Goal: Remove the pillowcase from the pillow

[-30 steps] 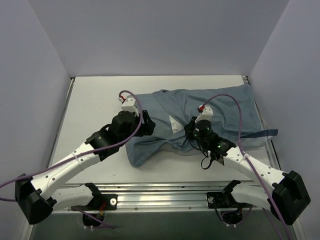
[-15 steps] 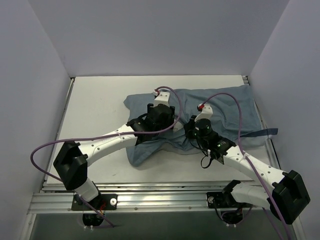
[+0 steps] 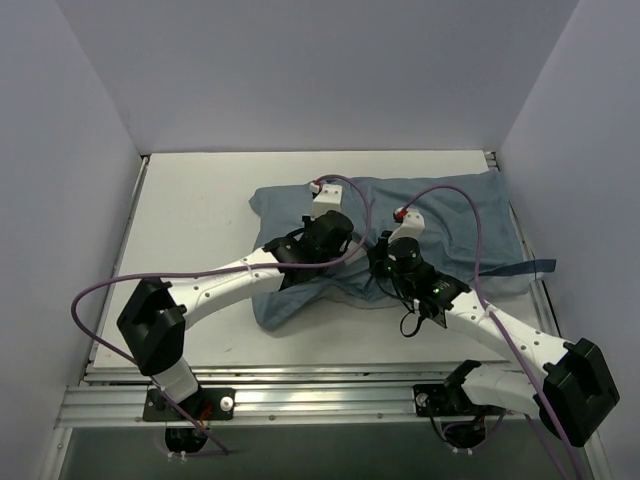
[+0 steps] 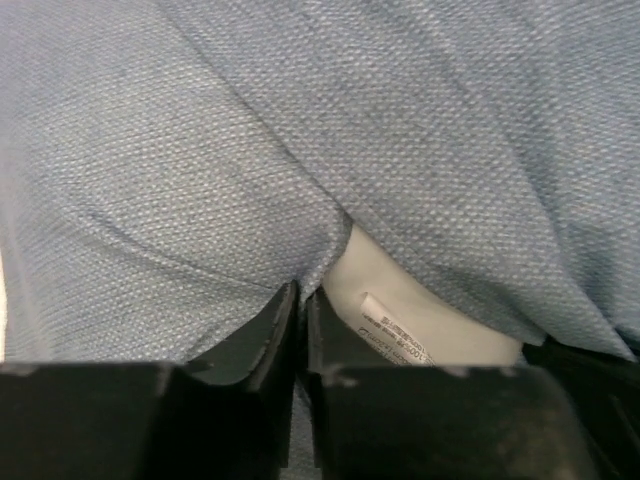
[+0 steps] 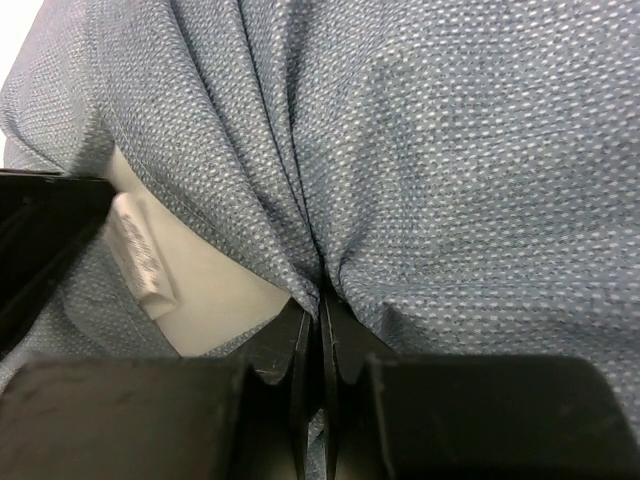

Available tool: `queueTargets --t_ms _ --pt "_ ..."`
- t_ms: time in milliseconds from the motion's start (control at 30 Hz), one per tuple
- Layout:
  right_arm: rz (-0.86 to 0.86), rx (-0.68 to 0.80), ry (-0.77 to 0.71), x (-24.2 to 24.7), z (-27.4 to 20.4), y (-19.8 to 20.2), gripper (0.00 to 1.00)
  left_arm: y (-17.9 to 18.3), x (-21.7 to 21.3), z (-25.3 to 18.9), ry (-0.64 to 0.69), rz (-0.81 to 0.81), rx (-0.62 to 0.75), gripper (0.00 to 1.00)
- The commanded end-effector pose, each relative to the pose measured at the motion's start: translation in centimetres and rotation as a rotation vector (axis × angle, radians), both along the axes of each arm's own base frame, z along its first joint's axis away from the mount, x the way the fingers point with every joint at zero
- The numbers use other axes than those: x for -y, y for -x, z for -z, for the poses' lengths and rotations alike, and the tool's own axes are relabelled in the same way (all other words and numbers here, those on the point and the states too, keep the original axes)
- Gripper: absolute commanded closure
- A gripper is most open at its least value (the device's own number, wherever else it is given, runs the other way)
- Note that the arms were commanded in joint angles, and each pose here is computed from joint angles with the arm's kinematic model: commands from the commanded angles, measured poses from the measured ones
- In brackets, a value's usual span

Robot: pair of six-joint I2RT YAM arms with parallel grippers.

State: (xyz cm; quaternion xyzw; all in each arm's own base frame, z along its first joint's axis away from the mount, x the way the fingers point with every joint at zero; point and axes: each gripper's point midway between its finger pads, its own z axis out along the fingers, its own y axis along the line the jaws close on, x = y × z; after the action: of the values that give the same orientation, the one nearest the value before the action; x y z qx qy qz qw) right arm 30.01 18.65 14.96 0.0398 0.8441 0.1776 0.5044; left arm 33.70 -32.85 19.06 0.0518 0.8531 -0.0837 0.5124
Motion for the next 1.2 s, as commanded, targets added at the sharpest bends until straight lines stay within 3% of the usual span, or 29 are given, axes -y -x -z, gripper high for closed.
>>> queueTargets --t_ms 0,67,267,433,567,667,767,833,867,933,967,1067,1167 --pt "0.079 0.003 0.037 1.8 -0.3 -0.2 1.00 -0.2 -3.2 1.5 -0.073 -0.126 -0.019 0.88" --pt "0.113 -0.005 0.058 2.7 -0.1 -0.1 1.00 -0.4 -5.5 1.6 -0.070 -0.188 -0.032 0.97" --pt "0.206 -0.030 0.076 5.5 -0.1 -0.2 1.00 0.8 -15.2 4.4 -0.068 -0.383 -0.118 0.98" --pt "0.245 -0.044 0.057 6.7 -0.5 -0.5 1.00 4.0 -20.9 8.4 -0.028 -0.479 -0.209 0.98" --pt "0.261 -0.063 0.049 6.9 -0.2 -0.8 1.00 5.9 -22.4 11.6 0.034 -0.508 -0.301 0.98" --pt "0.211 -0.078 0.053 6.0 0.3 -1.0 1.00 6.1 -21.0 13.7 0.101 -0.462 -0.360 0.98" --pt "0.054 -0.069 0.043 3.3 -0.4 -1.1 1.00 5.4 -17.8 13.8 0.194 -0.347 -0.380 0.98" --pt "-0.022 -0.047 0.032 1.7 -1.9 -0.9 0.91 5.0 -15.7 13.1 0.253 -0.275 -0.371 0.98" --pt "-0.043 -0.037 0.054 1.3 -2.4 -0.8 0.80 4.6 -14.9 12.4 0.278 -0.250 -0.351 0.98" --pt "-0.067 0.000 0.096 0.1 -4.8 -0.3 0.68 4.7 -13.6 11.6 0.294 -0.207 -0.339 0.98" --pt "-0.081 0.012 0.135 -0.1 -5.5 -0.1 0.58 4.7 -13.2 11.1 0.302 -0.192 -0.326 0.98" --pt "-0.154 0.062 0.184 -2.6 -8.9 0.8 0.41 4.9 -12.5 10.5 0.310 -0.163 -0.310 0.98" --pt "-0.255 0.117 0.190 -6.0 -12.0 1.9 0.35 5.1 -12.1 10.1 0.321 -0.151 -0.303 0.98"
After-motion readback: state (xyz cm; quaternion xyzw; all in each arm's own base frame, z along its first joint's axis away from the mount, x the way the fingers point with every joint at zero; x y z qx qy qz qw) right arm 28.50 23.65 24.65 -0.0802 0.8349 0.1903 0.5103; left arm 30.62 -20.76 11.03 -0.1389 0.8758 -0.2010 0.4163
